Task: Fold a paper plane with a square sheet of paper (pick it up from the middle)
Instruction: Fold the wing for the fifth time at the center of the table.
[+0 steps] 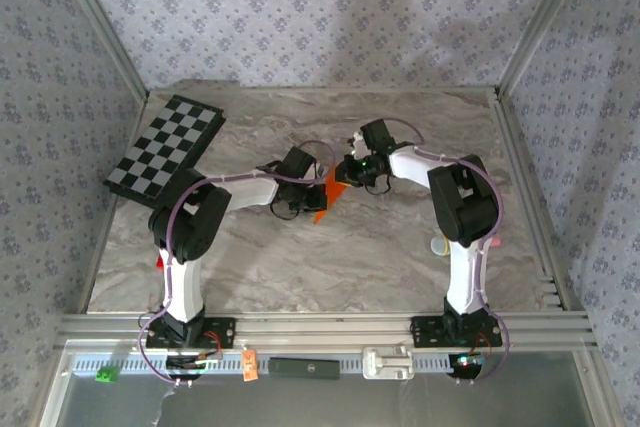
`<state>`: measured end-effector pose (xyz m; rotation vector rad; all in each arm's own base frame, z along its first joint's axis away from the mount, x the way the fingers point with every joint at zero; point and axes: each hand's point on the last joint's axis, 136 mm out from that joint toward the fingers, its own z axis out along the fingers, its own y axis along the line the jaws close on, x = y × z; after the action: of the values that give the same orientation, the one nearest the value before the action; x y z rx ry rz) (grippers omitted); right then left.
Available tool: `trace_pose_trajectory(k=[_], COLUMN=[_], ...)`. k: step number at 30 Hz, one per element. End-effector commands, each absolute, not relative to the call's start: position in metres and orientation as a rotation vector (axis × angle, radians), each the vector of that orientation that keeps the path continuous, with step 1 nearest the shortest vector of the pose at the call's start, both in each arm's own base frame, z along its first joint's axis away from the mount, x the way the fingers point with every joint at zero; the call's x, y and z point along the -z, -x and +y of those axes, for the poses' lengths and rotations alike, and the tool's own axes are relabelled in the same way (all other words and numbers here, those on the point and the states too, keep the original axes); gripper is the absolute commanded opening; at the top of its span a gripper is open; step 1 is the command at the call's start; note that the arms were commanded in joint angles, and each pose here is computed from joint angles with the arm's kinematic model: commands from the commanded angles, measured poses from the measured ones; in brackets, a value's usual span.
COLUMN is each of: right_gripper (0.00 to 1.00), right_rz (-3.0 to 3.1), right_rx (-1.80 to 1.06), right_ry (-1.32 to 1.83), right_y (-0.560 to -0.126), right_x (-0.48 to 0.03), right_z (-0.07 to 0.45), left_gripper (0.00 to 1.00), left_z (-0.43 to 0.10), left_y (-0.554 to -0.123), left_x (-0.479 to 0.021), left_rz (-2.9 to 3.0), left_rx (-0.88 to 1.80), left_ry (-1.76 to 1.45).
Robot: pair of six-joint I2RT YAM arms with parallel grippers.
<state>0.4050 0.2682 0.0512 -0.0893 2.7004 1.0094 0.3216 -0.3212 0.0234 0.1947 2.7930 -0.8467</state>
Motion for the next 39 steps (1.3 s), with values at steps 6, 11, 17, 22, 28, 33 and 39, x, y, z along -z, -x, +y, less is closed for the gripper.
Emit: trace_pose_trajectory(k=[6,11,17,22,28,33,39], right_gripper=[0.13,0.13,0.13,0.13,0.13,0.13,0.13], right_rz=[2.740,2.753,2.778,2.818,2.862,2.851,2.812], right_rx=[-0.975,-0.974,-0.961,-0.919,-0.876,-0.908,-0.970], right_ry=[0.175,0.185,0.182,0.170,0.146,0.118,0.105], right_y=[-0.408,-0.407,-0.407,-0.404,-0.398,-0.398,-0.402], right_x=[-0.039,-0.032,-0.021,-0.011,-0.005,-0.013,-0.029], right_z=[0.270,0.270,0.269,0.266,0.263,0.269,0.276], left_gripper=[0.00,0.00,0.00,0.00,0.07,0.10,0.09], left_z=[-0.300,-0.300,-0.302,-0.307,-0.323,-0.329,-0.334], left_y=[-0.298,-0.297,-0.298,-0.303,-0.332,-0.356,-0.374], left_x=[0.008,0.005,-0.003,-0.016,-0.049,-0.052,-0.045], left_rz=[2.933,2.928,2.906,2.863,2.720,2.667,2.656], left_rx=[0.706,0.712,0.746,0.798,0.916,0.979,0.978], left_ry=[-0.190,-0.189,-0.206,-0.242,-0.229,-0.121,-0.084])
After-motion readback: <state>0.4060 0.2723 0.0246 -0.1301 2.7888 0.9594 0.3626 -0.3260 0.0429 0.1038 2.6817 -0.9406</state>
